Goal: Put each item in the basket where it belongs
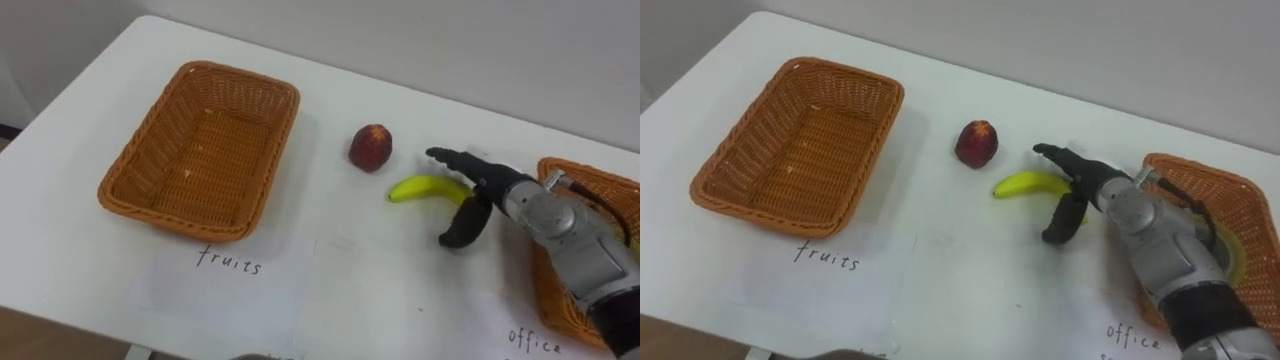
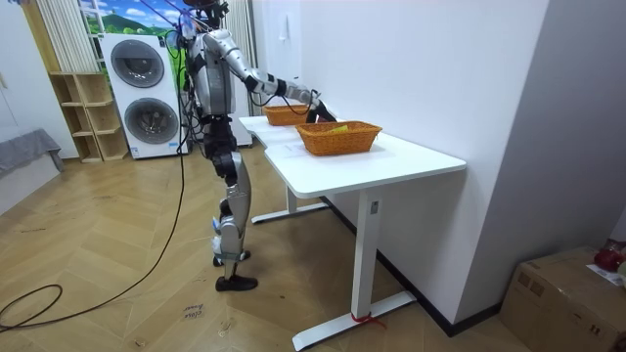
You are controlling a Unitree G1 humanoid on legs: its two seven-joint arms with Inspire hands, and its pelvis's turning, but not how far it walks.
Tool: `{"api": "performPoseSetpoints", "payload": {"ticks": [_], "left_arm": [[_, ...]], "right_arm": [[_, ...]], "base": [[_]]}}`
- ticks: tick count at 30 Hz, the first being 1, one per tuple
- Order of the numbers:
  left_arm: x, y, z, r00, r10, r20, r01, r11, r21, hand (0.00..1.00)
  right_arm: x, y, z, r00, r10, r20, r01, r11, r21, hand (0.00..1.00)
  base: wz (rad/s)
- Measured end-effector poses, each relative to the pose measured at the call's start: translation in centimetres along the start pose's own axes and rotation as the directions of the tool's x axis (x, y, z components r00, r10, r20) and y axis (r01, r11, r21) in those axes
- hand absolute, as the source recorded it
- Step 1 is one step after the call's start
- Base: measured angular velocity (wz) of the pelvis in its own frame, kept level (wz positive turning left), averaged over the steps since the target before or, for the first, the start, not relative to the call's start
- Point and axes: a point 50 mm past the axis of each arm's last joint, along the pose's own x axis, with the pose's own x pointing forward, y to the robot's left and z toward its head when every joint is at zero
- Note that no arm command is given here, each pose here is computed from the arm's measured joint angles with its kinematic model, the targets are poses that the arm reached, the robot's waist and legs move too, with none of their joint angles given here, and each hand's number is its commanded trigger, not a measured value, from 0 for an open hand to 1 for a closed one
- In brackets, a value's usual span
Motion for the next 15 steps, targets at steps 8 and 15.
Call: {"api": "performPoseSetpoints", "payload": {"ticks": [8,15], "left_arm": [[0.16,0.79,0.41,1.0,0.014,0.023,-0.014,1.0,0.003,0.0],[0.18,0.79,0.7,0.999,0.003,0.043,-0.003,1.0,0.004,0.0]], "right_arm": [[0.24,-0.35,-0.48,0.998,0.049,-0.033,-0.049,0.999,0.004,0.0],[0.23,-0.41,-0.47,0.997,0.065,-0.039,-0.066,0.998,-0.009,0.0]], "base": [[0.0],[0.0]]}}
